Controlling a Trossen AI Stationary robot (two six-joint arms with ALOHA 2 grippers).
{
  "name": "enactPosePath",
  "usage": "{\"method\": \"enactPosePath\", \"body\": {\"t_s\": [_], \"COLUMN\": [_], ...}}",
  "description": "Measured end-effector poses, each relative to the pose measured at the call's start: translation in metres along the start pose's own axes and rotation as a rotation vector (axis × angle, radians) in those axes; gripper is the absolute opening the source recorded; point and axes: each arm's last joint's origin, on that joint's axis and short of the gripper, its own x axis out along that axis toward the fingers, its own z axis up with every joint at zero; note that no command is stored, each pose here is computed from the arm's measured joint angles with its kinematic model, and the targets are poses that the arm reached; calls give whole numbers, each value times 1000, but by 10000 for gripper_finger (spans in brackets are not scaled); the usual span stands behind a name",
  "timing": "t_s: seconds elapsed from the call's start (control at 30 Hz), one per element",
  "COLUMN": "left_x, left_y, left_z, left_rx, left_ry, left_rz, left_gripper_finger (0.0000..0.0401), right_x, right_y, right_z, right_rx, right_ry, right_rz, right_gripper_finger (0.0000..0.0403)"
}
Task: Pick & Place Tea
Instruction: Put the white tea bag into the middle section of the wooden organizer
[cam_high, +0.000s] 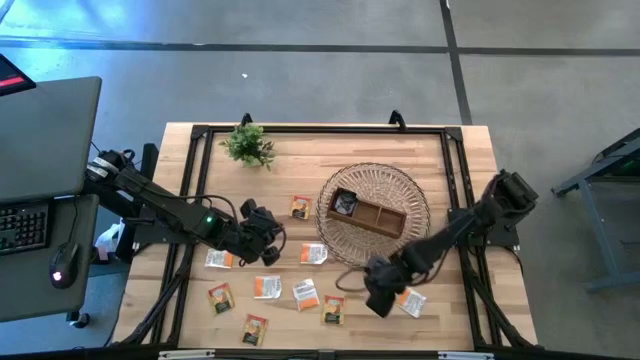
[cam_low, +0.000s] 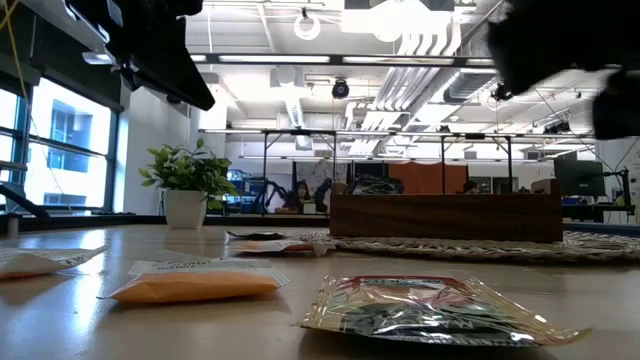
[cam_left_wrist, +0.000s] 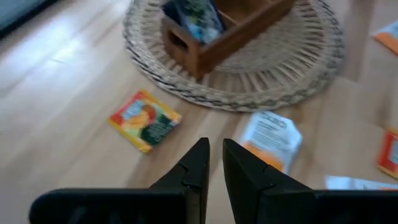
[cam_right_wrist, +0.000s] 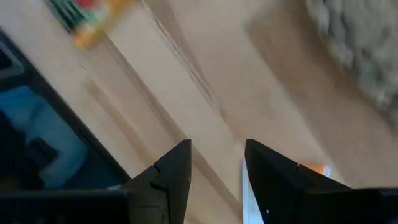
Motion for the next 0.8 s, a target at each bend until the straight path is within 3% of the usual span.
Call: {"method": "enactPosePath", "body": {"t_s": [0.2, 0.43, 0.67, 0.8], "left_x": [0, 0, 3, 4], "left_y": [-3, -5, -6, -8], "left_z": [1, 2, 3, 2], "left_rx": [-21, -30, -37, -40], "left_ry": [12, 11, -9, -12], "left_rz": [-56, -74, -63, -67], "left_gripper_finger": [44, 44, 44, 44], "right_x": [-1, 10, 21, 24], "right_y": [-1, -11, -28, -35], "right_z": [-39, -80, -91, -91], "right_rx": [148, 333, 466, 469], "right_ry": [-71, -45, -35, -22], "right_rz": [-16, -93, -168, -196], "right_gripper_finger": [149, 152, 152, 151]}}
